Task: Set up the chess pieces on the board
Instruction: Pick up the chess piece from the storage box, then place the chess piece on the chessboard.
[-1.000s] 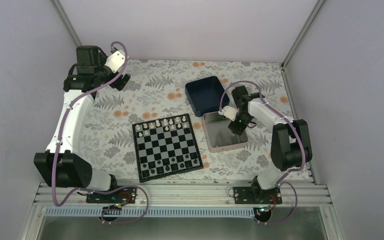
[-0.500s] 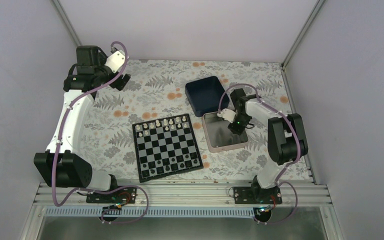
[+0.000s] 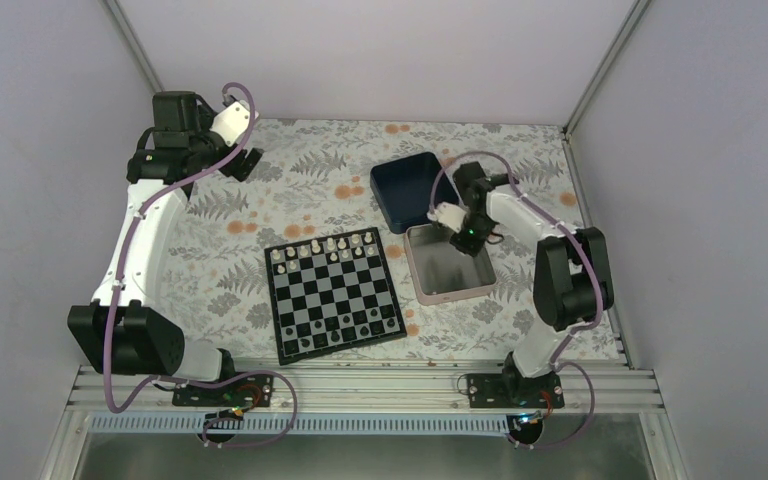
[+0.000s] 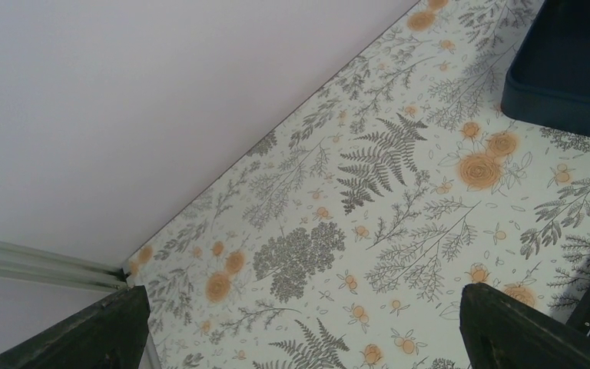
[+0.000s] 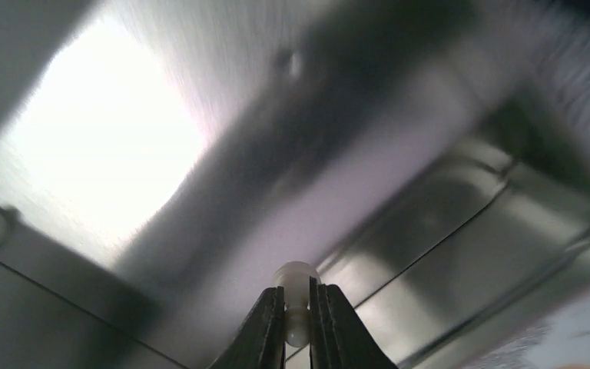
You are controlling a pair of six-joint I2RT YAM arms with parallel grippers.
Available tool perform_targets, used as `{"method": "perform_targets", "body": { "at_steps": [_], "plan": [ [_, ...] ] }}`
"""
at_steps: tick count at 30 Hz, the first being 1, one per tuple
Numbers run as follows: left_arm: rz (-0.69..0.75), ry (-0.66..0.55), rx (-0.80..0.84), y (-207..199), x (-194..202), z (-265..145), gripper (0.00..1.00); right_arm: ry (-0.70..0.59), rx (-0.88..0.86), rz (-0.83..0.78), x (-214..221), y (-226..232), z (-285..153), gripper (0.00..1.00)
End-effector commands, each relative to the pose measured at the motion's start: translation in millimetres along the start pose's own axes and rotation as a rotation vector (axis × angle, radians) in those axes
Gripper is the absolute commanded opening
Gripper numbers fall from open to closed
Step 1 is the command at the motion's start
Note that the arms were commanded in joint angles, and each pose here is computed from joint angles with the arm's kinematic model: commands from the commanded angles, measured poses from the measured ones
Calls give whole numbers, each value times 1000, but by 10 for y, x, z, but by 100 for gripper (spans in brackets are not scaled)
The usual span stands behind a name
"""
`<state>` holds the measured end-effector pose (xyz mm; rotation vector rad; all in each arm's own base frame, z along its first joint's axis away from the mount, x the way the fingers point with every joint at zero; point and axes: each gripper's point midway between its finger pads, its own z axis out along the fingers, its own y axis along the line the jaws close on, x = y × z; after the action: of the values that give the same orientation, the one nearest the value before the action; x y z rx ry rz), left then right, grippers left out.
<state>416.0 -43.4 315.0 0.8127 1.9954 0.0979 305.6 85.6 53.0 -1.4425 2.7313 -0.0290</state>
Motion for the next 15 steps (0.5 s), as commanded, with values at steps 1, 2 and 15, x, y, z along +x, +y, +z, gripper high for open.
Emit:
{"method": "perform_targets", "body": {
  "at_steps": [1, 2, 15],
  "plan": [
    [3, -29, 20, -16, -71, -57, 100, -86, 77, -73, -535, 74, -512, 6],
    [5, -29, 21, -20, -71, -60, 100, -107, 96, -102, -700, 108, -615, 6],
    [11, -43, 46, -94, -59, -74, 100, -356, 107, -548, -2640, 1537, -1117, 6]
  ]
}}
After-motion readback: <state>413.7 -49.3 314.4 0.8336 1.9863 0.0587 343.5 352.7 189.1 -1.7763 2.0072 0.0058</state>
